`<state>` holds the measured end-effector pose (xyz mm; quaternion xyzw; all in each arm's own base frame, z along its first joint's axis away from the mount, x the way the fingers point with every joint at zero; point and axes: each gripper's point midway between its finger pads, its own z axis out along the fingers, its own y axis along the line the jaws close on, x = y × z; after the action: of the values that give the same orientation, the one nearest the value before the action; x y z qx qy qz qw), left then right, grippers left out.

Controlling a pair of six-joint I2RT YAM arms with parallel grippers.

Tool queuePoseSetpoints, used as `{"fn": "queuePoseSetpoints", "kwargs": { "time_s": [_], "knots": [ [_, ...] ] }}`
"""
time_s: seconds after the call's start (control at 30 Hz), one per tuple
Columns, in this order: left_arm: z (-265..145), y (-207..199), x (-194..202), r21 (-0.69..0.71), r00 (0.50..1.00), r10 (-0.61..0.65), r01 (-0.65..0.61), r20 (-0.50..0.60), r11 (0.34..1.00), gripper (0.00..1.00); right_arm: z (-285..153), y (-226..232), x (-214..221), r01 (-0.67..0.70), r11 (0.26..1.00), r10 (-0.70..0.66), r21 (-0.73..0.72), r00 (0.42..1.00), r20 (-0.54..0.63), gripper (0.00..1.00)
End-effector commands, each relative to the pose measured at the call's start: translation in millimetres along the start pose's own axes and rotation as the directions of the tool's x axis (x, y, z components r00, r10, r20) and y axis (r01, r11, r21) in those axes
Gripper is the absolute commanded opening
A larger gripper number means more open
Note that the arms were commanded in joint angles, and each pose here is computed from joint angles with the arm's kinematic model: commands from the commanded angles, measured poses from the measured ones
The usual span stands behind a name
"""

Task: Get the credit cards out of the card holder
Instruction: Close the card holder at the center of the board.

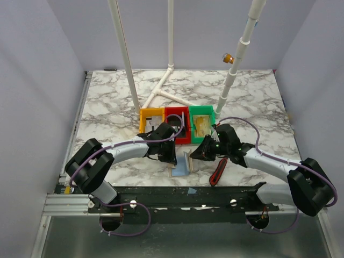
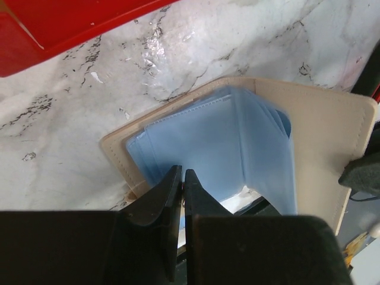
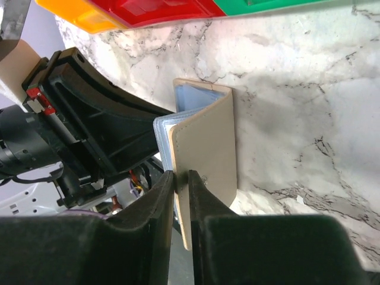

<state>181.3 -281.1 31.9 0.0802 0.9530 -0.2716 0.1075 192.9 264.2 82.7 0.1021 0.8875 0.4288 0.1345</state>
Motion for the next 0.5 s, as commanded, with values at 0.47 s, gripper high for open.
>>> {"fn": "queuePoseSetpoints", "kwargs": {
  "time_s": [0.47],
  "knots": [
    [-23, -6, -10, -0.015, 0.997, 0.045, -0.044, 0.058, 0.999, 0.09, 9, 12, -13, 0.035, 0.999, -0.036, 0.014, 0.999, 0.027, 0.06]
  ]
}}
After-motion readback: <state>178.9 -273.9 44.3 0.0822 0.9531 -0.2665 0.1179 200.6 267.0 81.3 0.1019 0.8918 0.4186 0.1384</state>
